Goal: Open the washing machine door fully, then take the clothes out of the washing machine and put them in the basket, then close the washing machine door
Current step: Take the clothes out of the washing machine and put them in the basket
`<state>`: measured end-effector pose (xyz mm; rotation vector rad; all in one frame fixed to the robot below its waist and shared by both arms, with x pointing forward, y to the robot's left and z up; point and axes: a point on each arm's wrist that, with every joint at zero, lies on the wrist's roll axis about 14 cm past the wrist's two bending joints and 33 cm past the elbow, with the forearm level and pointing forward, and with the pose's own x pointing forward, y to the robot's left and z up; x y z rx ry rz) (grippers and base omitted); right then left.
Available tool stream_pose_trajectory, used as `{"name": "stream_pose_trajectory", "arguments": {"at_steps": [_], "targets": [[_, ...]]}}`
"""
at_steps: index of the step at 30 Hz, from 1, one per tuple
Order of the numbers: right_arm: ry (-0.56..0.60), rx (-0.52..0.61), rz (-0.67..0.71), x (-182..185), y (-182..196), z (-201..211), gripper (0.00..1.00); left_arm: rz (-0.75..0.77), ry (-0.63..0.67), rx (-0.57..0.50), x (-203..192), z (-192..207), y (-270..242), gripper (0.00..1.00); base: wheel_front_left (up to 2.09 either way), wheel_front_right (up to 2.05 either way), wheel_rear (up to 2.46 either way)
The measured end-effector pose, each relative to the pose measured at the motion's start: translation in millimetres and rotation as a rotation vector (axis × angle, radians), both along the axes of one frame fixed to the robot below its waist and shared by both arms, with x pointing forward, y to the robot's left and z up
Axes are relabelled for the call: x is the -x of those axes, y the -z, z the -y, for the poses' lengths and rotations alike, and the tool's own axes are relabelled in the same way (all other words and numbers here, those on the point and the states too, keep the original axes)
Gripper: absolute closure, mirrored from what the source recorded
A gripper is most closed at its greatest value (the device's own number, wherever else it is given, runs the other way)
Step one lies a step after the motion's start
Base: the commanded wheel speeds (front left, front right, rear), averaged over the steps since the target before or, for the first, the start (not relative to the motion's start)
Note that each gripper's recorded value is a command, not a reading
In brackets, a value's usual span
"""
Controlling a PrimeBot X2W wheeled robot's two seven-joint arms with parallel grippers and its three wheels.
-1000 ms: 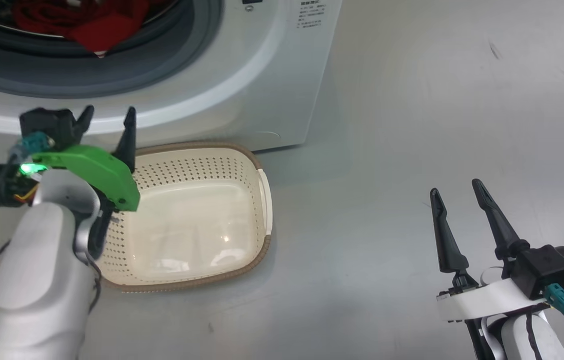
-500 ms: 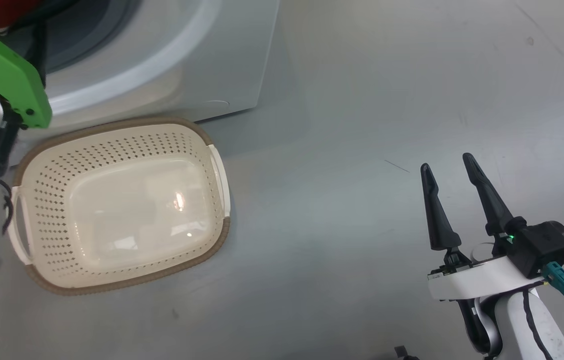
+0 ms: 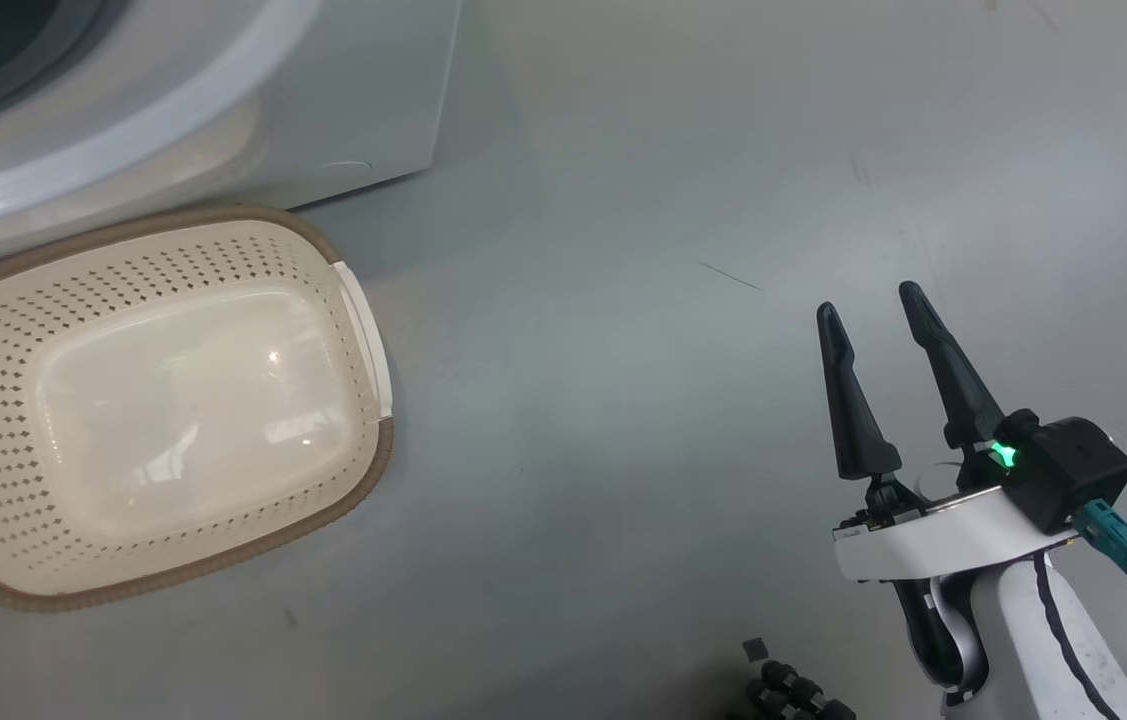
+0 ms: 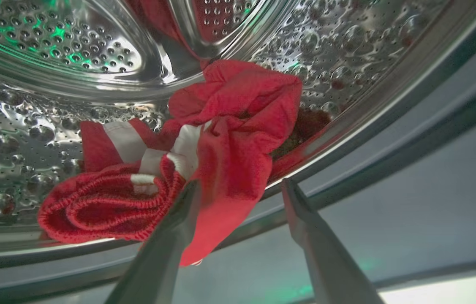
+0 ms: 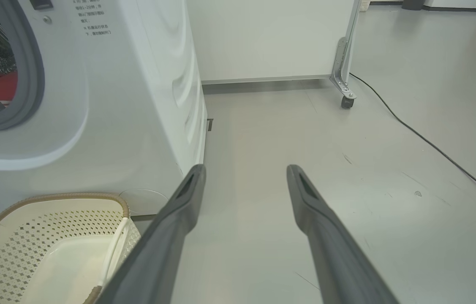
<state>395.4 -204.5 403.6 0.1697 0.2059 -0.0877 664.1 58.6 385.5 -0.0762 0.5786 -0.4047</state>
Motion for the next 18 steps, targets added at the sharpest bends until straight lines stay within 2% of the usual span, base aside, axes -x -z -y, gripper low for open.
{"name": "stream_pose_trajectory", "arguments": {"at_steps": [8, 15, 16, 18], "targets": [[0.026, -0.012, -0.018, -2.0, 6.9, 6.2, 0.00, -0.114, 0.000, -0.032, -4.5, -2.5, 36.2, 0.00, 0.00, 0.00, 0.00], [0.045, 0.001, -0.032, -4.6, 11.9, 12.3, 0.00, -0.141, -0.023, -0.043, -14.1, -5.5, 49.9, 0.00, 0.00, 0.00, 0.00], [0.046, 0.002, -0.034, -4.4, 12.6, 12.7, 0.00, -0.153, -0.027, -0.046, -13.7, -6.3, 53.2, 0.08, 0.00, 0.00, 0.00], [0.048, 0.003, -0.039, -4.3, 14.5, 13.3, 0.00, -0.164, -0.030, -0.050, -13.5, -6.4, 57.4, 0.55, 0.00, 0.00, 0.00]]}}
